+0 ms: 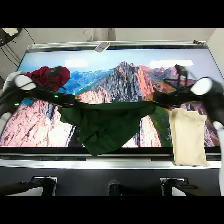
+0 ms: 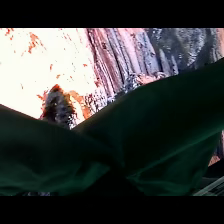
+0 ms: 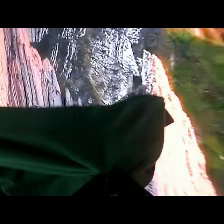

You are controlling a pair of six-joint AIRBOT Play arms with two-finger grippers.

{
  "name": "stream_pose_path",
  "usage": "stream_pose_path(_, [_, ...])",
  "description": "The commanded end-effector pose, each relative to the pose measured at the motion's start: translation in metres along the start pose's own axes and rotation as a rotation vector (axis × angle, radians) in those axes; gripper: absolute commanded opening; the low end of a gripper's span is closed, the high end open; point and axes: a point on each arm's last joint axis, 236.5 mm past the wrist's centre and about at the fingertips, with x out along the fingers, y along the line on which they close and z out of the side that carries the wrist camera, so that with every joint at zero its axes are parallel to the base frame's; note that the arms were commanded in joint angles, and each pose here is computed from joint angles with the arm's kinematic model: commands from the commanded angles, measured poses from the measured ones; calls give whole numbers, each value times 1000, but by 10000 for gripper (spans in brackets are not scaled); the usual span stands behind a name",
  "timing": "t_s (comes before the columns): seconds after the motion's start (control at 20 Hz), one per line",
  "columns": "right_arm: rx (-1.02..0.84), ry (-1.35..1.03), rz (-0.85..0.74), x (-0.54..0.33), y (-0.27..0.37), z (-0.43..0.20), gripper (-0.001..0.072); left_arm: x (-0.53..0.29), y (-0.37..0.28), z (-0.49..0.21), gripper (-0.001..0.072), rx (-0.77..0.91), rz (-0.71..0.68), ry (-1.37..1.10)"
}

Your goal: Fold the shirts.

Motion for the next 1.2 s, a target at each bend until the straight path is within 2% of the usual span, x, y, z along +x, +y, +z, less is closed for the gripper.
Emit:
stream_pose_path(0.0, [219,82,148,73,7,-5,48,54,19,11,238,-92,-39,51])
stream_pose_path(0.05, [231,98,173,78,11,-7,48,51,19,13,493,-95,-41,53])
stream_pose_path(0.1, [216,101,180,79,12,-8,48,42,22,13,569,-83,-30,63])
stream_pose_path(0.2, [160,109,175,75,12,-12,49,9,44,4,568,-58,61,123])
stream_pose_path(0.3, [105,153,149,73,6,-24,49,-36,77,-12,544,-89,224,154])
stream_pose_path(0.35, [90,189,133,72,3,-33,49,-53,86,-19,522,-93,279,146])
stream_pose_path(0.4, [72,224,110,71,-3,-41,49,-65,89,-29,433,-95,305,131])
stream_pose_path(0.45, [57,242,88,70,-8,-46,49,-67,86,-40,372,-103,302,120])
stream_pose_path(0.5, [47,252,71,70,-12,-48,49,-60,81,-53,373,-134,290,108])
stream_pose_path(0.55, [39,255,58,70,-15,-49,49,-46,73,-67,384,-151,254,104])
stream_pose_path(0.6, [37,256,55,70,-16,-49,49,-26,62,-82,472,-172,198,103])
stream_pose_path(0.65, [38,255,54,70,-16,-49,49,-7,53,-94,525,-199,146,101])
stream_pose_path(0.9, [36,272,55,69,-16,-53,49,62,39,-104,523,-302,44,59])
stream_pose_path(1.0, [36,275,55,69,-16,-54,49,79,39,-107,491,-324,33,87])
stream_pose_path(1.1, [36,272,54,69,-16,-53,49,90,41,-114,488,-339,33,120])
stream_pose_path(1.15, [36,271,54,69,-16,-53,49,94,40,-116,412,-344,28,130])
